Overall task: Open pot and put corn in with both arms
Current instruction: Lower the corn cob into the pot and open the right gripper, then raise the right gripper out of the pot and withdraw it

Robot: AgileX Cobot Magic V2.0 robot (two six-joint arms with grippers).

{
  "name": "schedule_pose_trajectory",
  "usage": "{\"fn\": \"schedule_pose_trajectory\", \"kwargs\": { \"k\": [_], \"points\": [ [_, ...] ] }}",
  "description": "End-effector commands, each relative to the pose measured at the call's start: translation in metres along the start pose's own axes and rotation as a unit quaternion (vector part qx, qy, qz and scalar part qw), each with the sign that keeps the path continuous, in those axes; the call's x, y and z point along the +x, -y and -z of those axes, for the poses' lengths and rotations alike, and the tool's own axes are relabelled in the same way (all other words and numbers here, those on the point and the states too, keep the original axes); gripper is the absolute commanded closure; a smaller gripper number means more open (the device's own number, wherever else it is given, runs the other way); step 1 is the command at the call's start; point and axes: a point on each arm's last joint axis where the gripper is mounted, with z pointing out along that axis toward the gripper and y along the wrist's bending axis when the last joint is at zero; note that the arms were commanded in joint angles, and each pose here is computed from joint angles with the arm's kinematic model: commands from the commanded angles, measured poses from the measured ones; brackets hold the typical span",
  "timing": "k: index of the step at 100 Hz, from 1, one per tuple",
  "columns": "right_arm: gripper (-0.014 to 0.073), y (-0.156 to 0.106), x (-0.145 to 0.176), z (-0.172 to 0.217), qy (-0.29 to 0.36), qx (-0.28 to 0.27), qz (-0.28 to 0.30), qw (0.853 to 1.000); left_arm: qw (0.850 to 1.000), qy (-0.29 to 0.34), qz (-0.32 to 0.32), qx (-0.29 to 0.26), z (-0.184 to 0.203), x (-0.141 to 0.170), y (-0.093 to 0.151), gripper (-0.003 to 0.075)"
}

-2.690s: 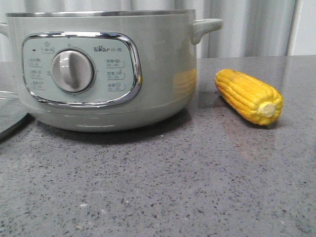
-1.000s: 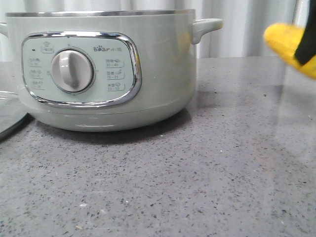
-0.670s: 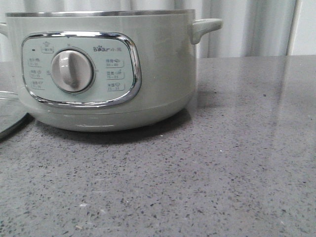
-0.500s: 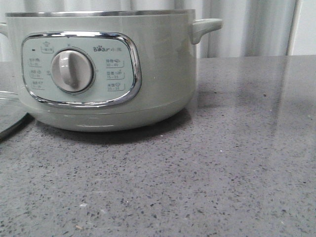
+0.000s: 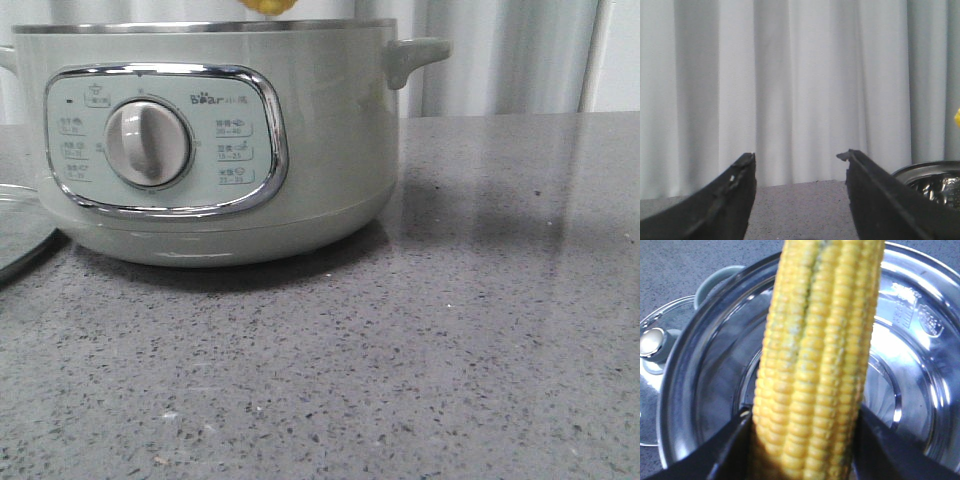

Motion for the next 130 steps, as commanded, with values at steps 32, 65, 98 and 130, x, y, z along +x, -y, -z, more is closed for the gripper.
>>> {"fn": "schedule_pose_trajectory", "kwargs": {
  "k": [32,65,98,130],
  "points": [
    [0.0243,-0.005,-0.022,0.017,0.06,-0.006,0.007,0.998,0.999,0.052,0.005,0.004,-0.002,-0.018,0.001,0.0363],
    [0.0543,-0.007,-0.024,0.049,0.068,0.004,0.032,0.997,0.997,0.079,0.003,0.004,0.01,-0.028,0.001,0.0517],
    [0.0669,-0.007,-0.011,0.096,0.087,0.031,0.07,0.993,0.999,0.054,0.001,-0.01,0.029,-0.03,0.0,0.0741],
    [0.0669,-0.003,0.051,0.148,0.176,0.041,0.085,0.98,0.998,0.055,0.005,-0.021,0.058,-0.025,0.0,0.0741]
  ]
}}
